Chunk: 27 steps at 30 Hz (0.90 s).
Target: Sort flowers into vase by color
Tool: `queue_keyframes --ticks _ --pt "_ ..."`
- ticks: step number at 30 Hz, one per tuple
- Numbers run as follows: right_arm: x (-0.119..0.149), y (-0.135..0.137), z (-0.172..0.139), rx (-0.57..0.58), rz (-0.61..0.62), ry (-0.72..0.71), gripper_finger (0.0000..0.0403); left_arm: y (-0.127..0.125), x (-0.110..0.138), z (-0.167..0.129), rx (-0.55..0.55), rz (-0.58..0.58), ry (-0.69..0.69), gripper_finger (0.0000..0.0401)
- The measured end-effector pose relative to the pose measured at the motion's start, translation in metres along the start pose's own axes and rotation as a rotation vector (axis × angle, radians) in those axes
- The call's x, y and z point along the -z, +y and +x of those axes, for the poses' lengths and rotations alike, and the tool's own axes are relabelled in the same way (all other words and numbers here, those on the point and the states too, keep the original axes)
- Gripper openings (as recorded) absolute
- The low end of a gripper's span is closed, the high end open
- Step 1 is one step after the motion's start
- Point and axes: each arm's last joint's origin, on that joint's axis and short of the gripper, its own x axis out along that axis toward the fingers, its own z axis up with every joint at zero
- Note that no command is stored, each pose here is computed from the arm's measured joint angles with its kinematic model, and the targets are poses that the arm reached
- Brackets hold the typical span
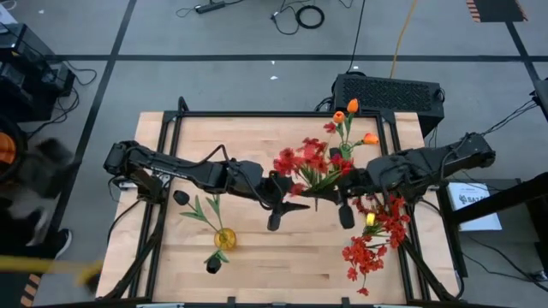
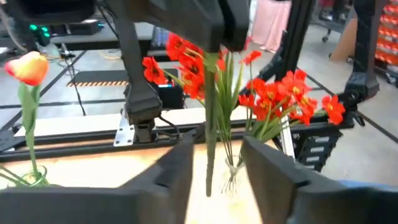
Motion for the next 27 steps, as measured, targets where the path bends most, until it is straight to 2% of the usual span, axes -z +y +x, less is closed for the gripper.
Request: queue_keyframes --ticks 4,8,11,16,22,27 --pt "-0.004 0.002 -0.019 -0.027 0.014 -0.025 0.0002 -0.003 -0.003 -0.002 -0.033 -0.014 -0.017 0.021" --pt "-0.01 0.006 -0.045 -0.008 0.024 -0.092 0.0001 -0.012 -0.006 -0.002 -0.046 -0.012 -0.049 0.0246" --pt "-0.012 0.012 -0.054 0.042 -0.005 -0.143 0.0001 -0.018 -0.013 0.002 -0.068 -0.019 -0.155 0.0256" --pt "-0.021 0.021 -0.054 0.01 -0.039 -0.241 0.0001 -0.022 -0.011 0.013 -0.105 -0.008 -0.26 0.0266" --pt "-0.024 0.027 -0.047 0.0 -0.074 -0.287 0.0 -0.022 -0.012 0.013 -0.123 0.019 -0.259 0.0275" --pt "-0.027 0.03 -0.041 0.003 -0.116 -0.331 0.0 -0.022 -0.011 0.013 -0.123 0.02 -0.246 0.0267"
